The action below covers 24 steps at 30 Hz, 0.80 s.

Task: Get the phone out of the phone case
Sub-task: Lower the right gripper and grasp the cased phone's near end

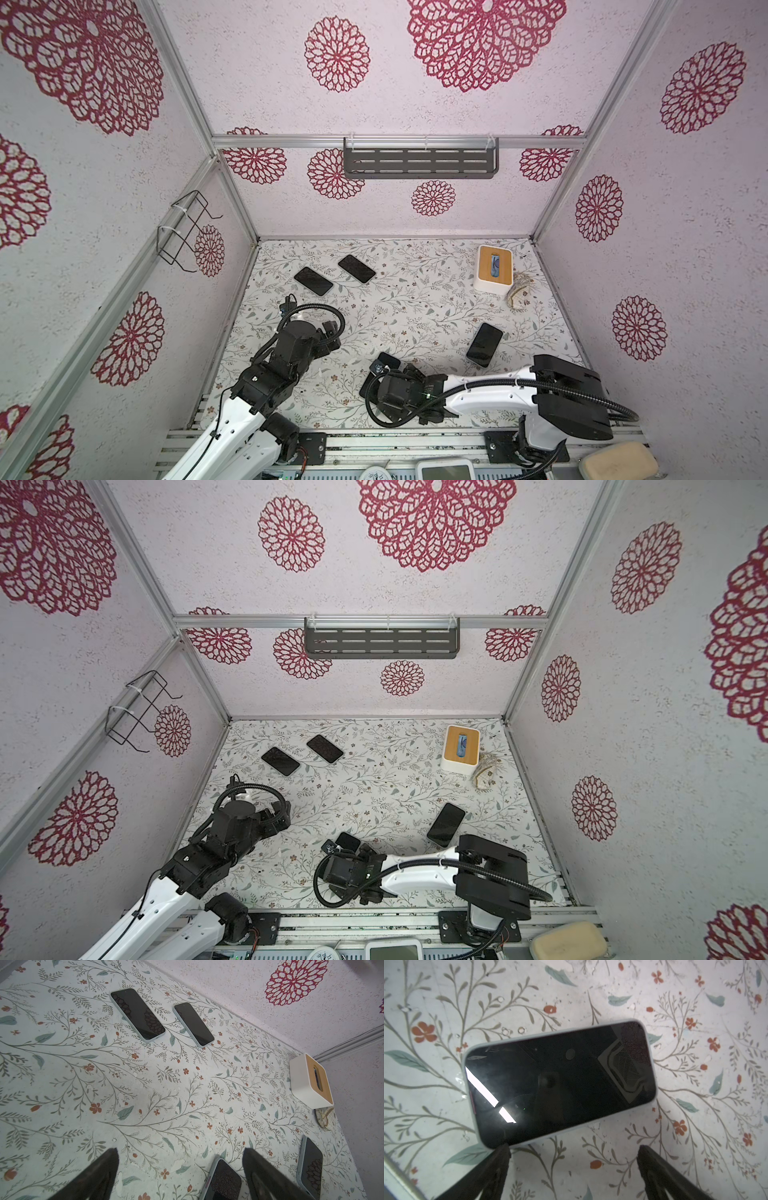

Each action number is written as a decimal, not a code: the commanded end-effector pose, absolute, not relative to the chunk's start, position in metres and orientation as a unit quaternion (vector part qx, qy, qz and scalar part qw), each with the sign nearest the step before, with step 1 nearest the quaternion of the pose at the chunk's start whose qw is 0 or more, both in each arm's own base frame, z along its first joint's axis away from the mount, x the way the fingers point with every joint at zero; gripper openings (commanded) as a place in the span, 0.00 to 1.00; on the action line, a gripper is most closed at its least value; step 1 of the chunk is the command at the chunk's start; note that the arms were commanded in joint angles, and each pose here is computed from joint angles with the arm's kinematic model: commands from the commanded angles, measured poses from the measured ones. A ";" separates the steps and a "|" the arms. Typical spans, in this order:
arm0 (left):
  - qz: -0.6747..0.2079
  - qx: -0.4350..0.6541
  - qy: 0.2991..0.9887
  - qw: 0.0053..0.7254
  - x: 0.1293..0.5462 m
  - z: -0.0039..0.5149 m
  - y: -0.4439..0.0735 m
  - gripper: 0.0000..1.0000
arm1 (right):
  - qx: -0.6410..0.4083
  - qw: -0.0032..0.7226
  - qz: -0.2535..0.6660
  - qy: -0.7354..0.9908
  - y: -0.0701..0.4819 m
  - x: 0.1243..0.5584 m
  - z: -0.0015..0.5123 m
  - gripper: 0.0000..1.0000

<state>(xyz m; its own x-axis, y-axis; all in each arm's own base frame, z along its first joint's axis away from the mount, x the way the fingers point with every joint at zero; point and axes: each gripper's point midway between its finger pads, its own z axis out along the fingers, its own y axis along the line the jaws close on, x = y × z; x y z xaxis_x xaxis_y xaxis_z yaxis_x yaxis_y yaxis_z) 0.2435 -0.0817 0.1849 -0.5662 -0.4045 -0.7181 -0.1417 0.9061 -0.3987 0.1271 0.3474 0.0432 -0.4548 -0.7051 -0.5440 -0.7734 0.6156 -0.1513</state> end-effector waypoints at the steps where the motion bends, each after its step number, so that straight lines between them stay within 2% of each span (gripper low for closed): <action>1: -0.146 -0.155 0.869 0.446 0.240 0.186 -0.079 0.97 | -0.453 0.311 0.054 0.834 0.364 0.133 0.050 0.99; 13: -0.126 -0.163 0.866 0.456 0.229 0.185 -0.063 0.97 | -0.510 0.314 -0.031 0.800 0.382 0.170 0.039 0.99; 24: -0.118 -0.165 0.869 0.452 0.231 0.179 -0.063 0.97 | -0.537 0.274 0.007 0.798 0.381 0.217 0.034 0.99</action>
